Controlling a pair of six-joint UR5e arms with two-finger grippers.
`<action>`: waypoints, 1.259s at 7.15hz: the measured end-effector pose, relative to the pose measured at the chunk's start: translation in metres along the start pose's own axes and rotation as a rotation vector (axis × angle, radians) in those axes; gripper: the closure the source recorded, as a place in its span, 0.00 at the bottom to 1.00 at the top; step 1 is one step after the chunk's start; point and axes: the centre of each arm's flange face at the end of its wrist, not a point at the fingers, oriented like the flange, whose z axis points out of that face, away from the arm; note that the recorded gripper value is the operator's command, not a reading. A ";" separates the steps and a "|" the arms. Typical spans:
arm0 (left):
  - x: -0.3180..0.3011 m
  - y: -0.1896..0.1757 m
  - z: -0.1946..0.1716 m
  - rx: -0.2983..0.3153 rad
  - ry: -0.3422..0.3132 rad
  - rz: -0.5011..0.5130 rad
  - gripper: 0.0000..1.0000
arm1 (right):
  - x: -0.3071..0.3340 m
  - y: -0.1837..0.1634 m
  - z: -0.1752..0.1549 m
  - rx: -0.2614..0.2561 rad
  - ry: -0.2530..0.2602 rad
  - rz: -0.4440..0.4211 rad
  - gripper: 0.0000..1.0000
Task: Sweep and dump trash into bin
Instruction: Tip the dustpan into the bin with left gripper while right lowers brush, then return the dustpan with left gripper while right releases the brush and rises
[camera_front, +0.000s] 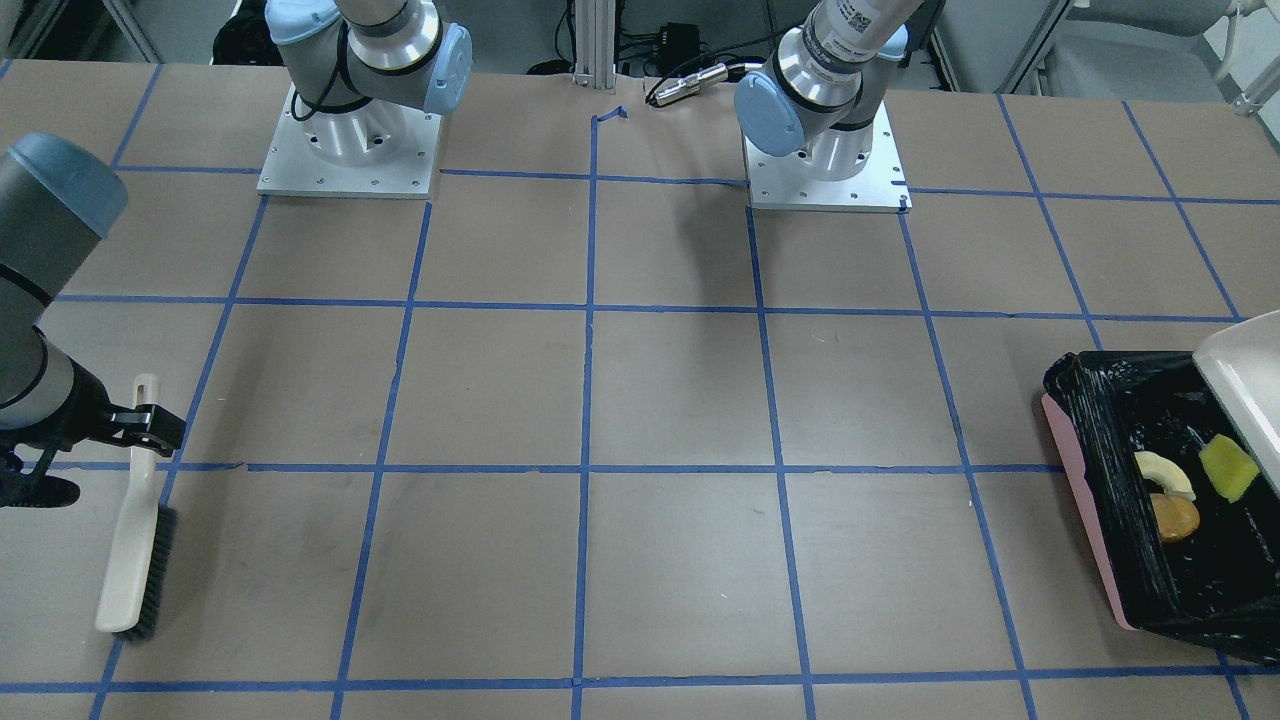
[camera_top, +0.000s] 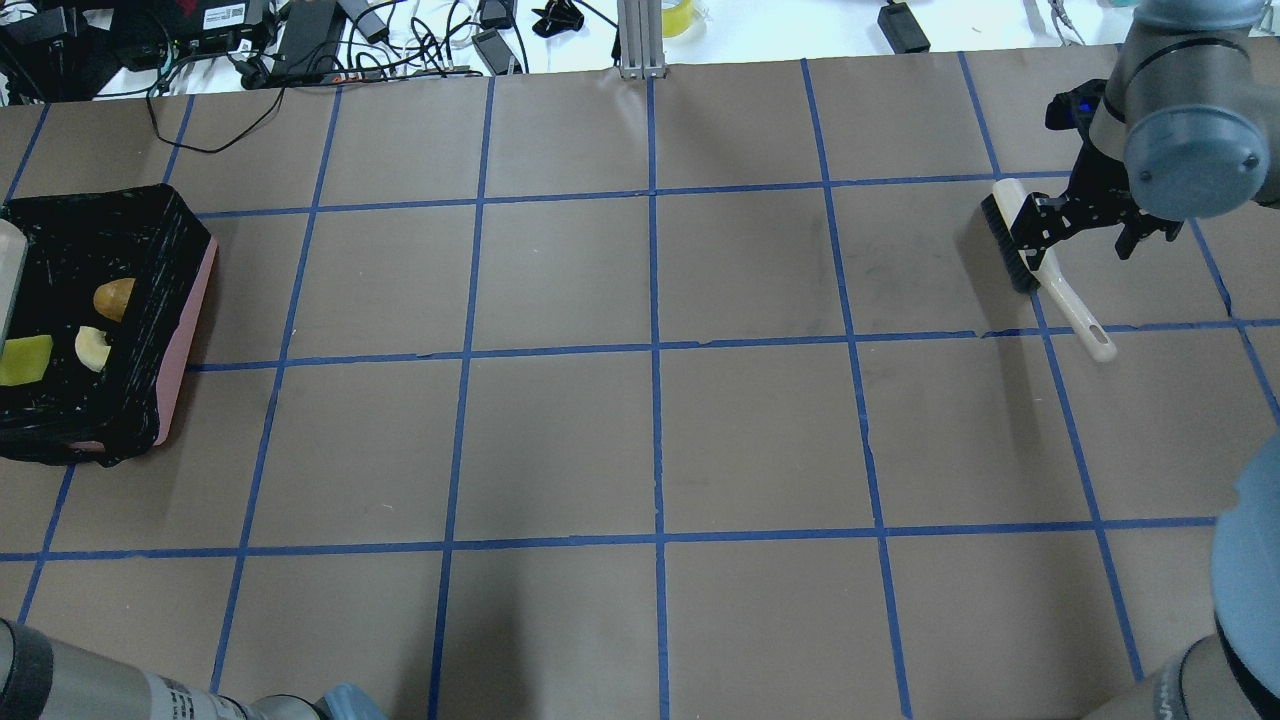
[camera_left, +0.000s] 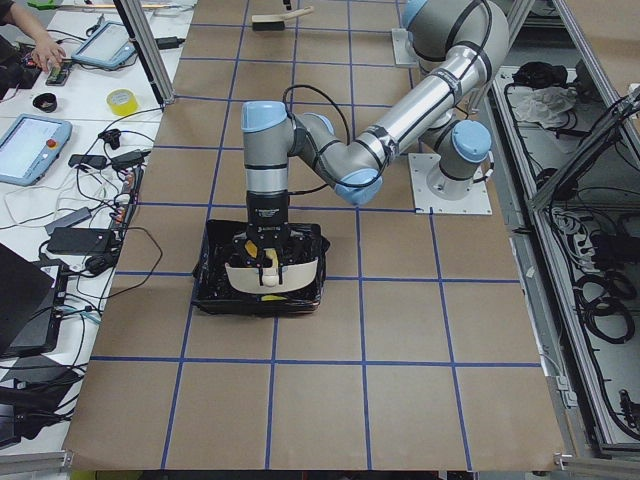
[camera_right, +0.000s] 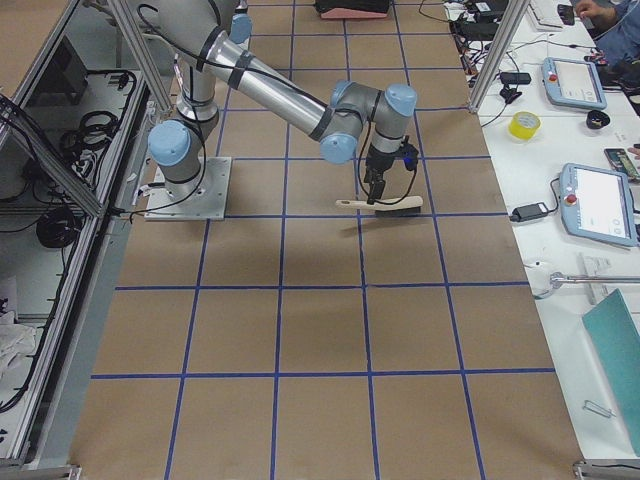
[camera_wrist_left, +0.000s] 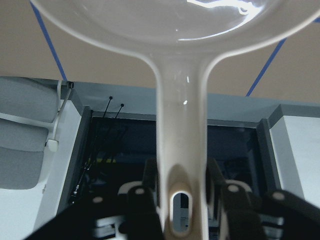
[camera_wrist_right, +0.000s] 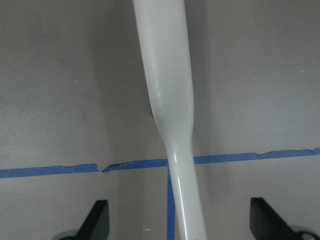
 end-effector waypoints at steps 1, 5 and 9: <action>-0.006 0.000 -0.008 0.012 -0.028 0.031 1.00 | -0.005 0.001 -0.007 0.011 -0.014 -0.004 0.00; -0.014 0.004 -0.027 0.317 -0.115 0.023 1.00 | -0.011 0.002 -0.010 0.016 -0.023 -0.012 0.00; -0.040 -0.080 -0.047 0.733 -0.122 -0.055 1.00 | -0.038 -0.011 -0.048 0.088 -0.040 0.049 0.00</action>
